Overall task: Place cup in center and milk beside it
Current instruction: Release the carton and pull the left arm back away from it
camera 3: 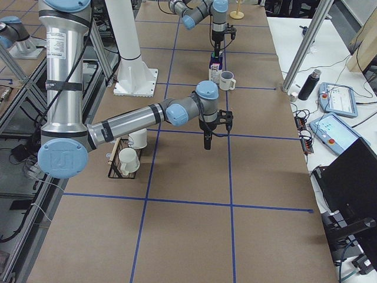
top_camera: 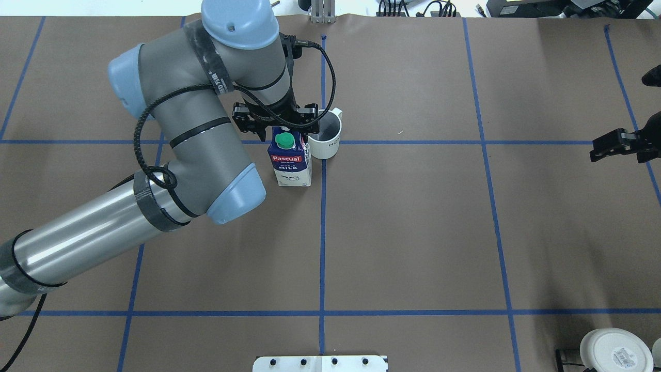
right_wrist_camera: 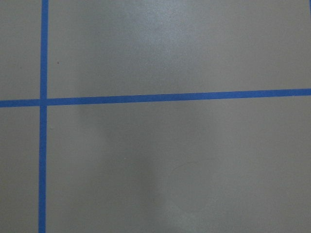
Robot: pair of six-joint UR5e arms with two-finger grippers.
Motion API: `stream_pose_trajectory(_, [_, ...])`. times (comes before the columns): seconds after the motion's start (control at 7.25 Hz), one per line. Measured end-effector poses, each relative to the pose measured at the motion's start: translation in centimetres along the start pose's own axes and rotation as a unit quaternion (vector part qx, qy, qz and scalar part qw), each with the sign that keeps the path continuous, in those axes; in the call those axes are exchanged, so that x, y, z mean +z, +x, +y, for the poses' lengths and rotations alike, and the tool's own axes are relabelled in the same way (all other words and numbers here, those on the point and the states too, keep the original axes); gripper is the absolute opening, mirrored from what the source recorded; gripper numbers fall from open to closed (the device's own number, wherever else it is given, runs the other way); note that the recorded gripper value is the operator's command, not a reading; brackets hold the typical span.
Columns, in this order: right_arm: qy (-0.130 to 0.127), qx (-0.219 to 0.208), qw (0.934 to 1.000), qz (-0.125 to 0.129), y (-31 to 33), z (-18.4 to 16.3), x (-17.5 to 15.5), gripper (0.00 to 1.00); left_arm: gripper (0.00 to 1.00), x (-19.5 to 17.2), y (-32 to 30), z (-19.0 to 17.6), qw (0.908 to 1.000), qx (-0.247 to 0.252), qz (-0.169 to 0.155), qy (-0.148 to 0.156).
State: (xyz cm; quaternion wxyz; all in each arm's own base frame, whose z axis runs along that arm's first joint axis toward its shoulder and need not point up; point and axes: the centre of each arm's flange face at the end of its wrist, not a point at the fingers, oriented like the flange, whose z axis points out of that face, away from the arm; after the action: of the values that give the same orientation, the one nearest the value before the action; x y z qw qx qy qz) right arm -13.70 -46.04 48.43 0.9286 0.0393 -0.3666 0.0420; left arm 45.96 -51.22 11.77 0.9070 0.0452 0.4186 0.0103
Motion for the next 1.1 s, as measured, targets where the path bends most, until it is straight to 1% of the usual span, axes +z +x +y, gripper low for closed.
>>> stream_pose_trajectory(0.14, [0.000,0.000,1.0000,0.000,0.0,-0.1,0.0,1.00,0.98,-3.2,-4.0,1.5,0.9999,0.004,0.000,0.012])
stream_pose_trajectory(0.28, [0.001,0.002,1.0000,0.001,0.2,-0.1,0.0,1.00,0.98,-5.5,-9.6,3.6,0.9996,0.017,-0.007,0.022])
stream_pose_trajectory(0.41, [0.002,0.001,1.0000,0.000,0.6,-0.3,-0.2,1.00,0.98,-6.5,-16.2,5.4,0.9987,0.035,-0.027,0.025])
stream_pose_trajectory(0.55, [0.004,-0.004,1.0000,-0.001,1.3,-0.5,-0.6,1.00,0.98,-7.3,-23.5,6.6,0.9964,0.061,-0.055,0.023])
stream_pose_trajectory(0.69, [0.006,-0.007,1.0000,-0.001,2.0,-0.7,-1.0,1.00,0.98,-8.1,-30.9,7.4,0.9931,0.086,-0.079,0.014])
stream_pose_trajectory(0.83, [0.007,-0.010,0.9999,-0.002,2.7,-0.7,-1.2,1.00,0.98,-8.8,-38.0,7.7,0.9901,0.108,-0.090,0.003])
stream_pose_trajectory(0.97, [0.004,-0.021,0.9998,-0.003,3.9,-0.7,-1.4,1.00,0.98,-8.6,-45.2,7.9,0.9884,0.125,-0.086,-0.004])
stream_pose_trajectory(1.1, [-0.002,-0.035,0.9993,-0.010,5.6,-0.7,-1.4,1.00,0.98,-7.6,-50.7,8.2,0.9890,0.131,-0.067,-0.006])
